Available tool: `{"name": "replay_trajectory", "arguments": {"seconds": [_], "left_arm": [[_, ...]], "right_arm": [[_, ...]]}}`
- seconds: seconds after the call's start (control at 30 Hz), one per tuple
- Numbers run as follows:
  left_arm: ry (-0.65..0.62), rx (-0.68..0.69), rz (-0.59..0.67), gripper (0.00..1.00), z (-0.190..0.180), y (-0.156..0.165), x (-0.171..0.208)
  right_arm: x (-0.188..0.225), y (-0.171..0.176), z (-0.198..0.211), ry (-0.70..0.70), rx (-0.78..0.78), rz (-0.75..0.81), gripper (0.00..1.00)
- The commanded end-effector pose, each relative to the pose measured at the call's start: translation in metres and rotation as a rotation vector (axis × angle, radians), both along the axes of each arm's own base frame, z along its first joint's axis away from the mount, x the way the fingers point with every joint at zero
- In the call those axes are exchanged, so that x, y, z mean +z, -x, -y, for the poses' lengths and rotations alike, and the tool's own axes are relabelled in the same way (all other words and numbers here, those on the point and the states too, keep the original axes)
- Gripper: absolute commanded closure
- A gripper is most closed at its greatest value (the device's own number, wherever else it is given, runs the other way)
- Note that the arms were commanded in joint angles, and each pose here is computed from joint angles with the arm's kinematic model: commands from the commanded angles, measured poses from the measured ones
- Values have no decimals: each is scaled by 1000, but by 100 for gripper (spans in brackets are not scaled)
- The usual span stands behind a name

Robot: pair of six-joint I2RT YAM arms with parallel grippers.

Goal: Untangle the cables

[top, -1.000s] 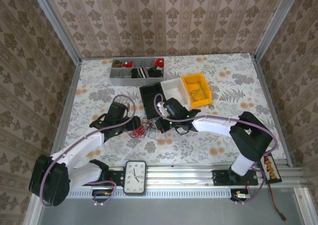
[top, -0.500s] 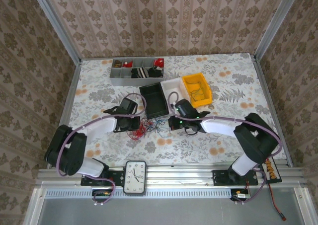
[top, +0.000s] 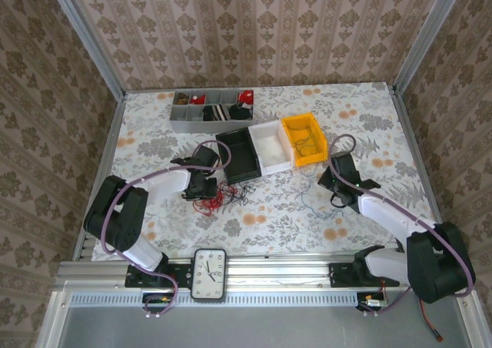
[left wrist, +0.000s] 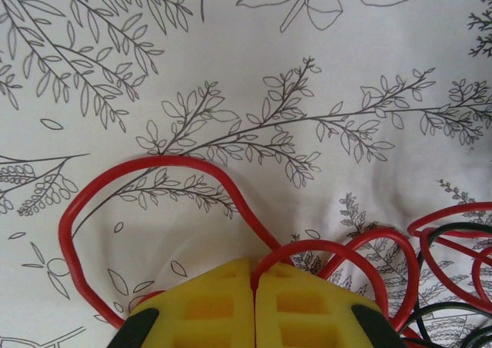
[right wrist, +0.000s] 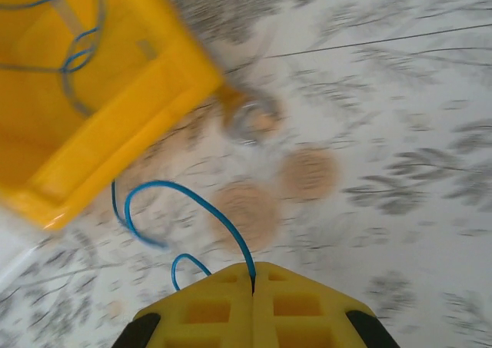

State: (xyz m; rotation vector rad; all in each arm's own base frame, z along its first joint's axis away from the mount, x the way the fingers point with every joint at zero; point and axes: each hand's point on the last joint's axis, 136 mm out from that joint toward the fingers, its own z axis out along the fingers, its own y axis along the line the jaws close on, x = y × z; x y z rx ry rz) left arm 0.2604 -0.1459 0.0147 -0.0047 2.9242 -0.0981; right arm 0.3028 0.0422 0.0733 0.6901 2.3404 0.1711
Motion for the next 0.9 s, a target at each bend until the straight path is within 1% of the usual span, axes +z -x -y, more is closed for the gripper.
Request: {"name": "replay_trajectory", "arguments": {"seconds": [0.0,0.1,0.17,0.27,0.33,0.47,0.6,0.7,0.77,0.87], "left_arm": [[-133,44,-37,100,-29,8,-22],[-119,39,-24,100,-26,6,-20],[-99,27,-16,100,-22,5,-20],[-63,6,1,100,-15,2,-19],[-52,0,17,100,-13,0,-17],[-43,-7,23,100,-11,-1,-17],[-44,-10,18,100,-10,-1,-18],[-48,-11,13,100,-11,-1,-19],[-51,-12,7,100,-11,-1,-21],[-60,-16,-4,100,-11,0,-23]], "right_arm": [[-2,15,20,47,-64,-26,100],[17,2,5,20,28,40,100],[38,-8,-7,-10,91,111,100],[85,-24,-21,-56,154,264,100],[118,-37,-27,-60,184,358,100],[167,-69,-32,-4,216,456,100],[200,-113,-38,61,257,511,100],[225,-146,-37,69,257,572,100],[235,-165,-37,86,260,592,100],[247,-185,-40,119,271,621,100]]}}
